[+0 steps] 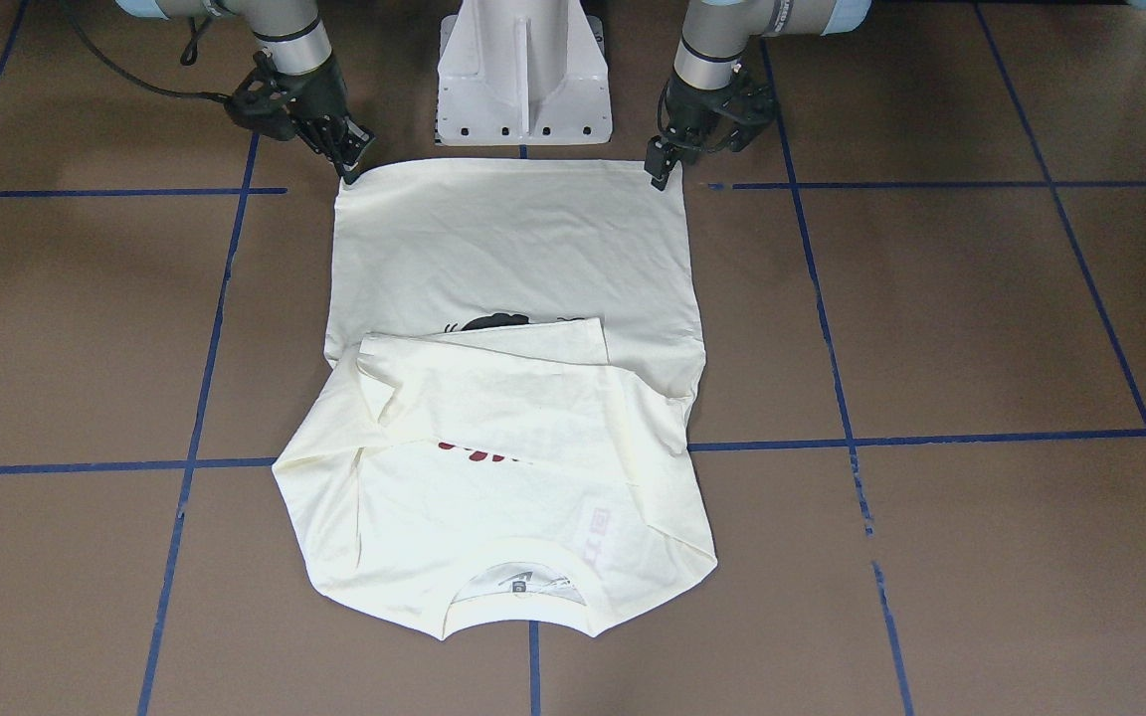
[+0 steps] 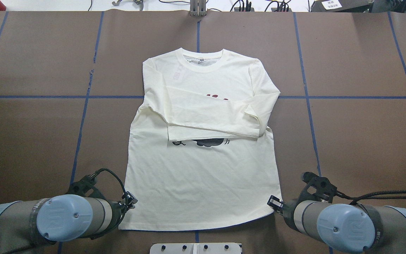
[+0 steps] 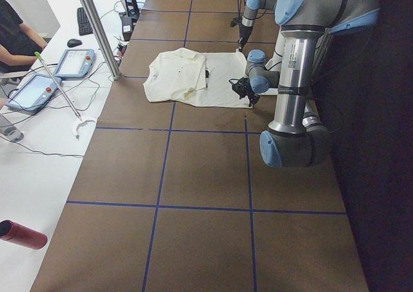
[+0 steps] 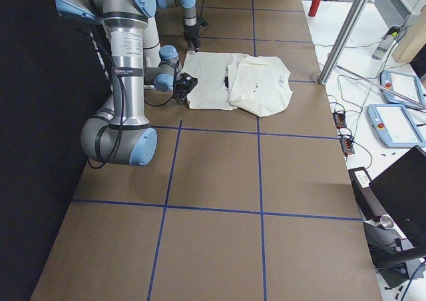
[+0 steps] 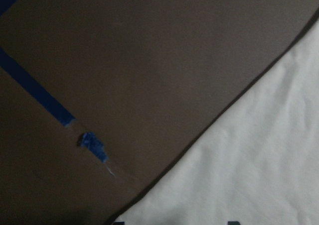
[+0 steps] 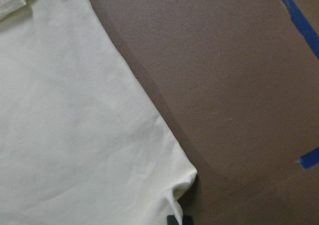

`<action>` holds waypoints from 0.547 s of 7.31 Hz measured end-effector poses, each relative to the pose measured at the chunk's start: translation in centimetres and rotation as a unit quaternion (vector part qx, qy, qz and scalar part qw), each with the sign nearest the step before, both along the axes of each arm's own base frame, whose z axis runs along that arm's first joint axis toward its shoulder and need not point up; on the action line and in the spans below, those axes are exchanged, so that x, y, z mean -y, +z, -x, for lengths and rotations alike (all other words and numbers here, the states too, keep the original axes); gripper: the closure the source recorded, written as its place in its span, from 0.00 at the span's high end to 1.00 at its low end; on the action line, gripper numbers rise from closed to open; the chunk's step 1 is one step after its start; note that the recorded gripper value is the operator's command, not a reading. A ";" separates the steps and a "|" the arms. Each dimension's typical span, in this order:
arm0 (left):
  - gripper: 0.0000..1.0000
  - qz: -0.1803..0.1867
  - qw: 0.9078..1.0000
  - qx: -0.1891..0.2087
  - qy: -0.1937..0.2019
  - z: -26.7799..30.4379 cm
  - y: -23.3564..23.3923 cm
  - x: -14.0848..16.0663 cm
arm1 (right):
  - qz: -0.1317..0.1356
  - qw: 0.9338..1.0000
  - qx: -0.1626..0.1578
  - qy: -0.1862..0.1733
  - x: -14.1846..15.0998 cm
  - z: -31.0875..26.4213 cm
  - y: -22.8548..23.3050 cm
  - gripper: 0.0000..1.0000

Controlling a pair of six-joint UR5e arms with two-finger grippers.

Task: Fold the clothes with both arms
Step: 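Release the sleeve and move both grippers to the hem corners nearest the robot, then grasp both hem corners with the left and right grippers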

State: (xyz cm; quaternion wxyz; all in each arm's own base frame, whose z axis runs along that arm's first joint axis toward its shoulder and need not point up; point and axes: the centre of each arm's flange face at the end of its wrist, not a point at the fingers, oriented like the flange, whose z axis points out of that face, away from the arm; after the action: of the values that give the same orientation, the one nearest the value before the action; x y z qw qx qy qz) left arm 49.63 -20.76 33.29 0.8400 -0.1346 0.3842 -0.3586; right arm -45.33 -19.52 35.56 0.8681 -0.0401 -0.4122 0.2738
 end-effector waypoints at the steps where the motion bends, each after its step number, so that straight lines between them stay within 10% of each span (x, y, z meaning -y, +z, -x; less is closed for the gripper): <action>1: 0.71 0.001 1.000 0.006 0.002 -0.1 0.6 -0.2 | 0.000 1.000 -0.001 0.001 0.0 0.0 0.0 0.00; 4: 0.55 0.002 1.000 0.010 0.017 -0.9 1.0 -1.7 | -0.001 1.000 0.000 0.002 0.1 -0.1 0.0 0.00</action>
State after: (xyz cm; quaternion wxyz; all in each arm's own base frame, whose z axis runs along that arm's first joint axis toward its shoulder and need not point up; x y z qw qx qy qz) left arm 50.58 -19.08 34.25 0.8495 -0.1393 0.3731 -0.3459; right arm -45.26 -19.59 35.56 0.8677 -0.0384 -0.4121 0.2754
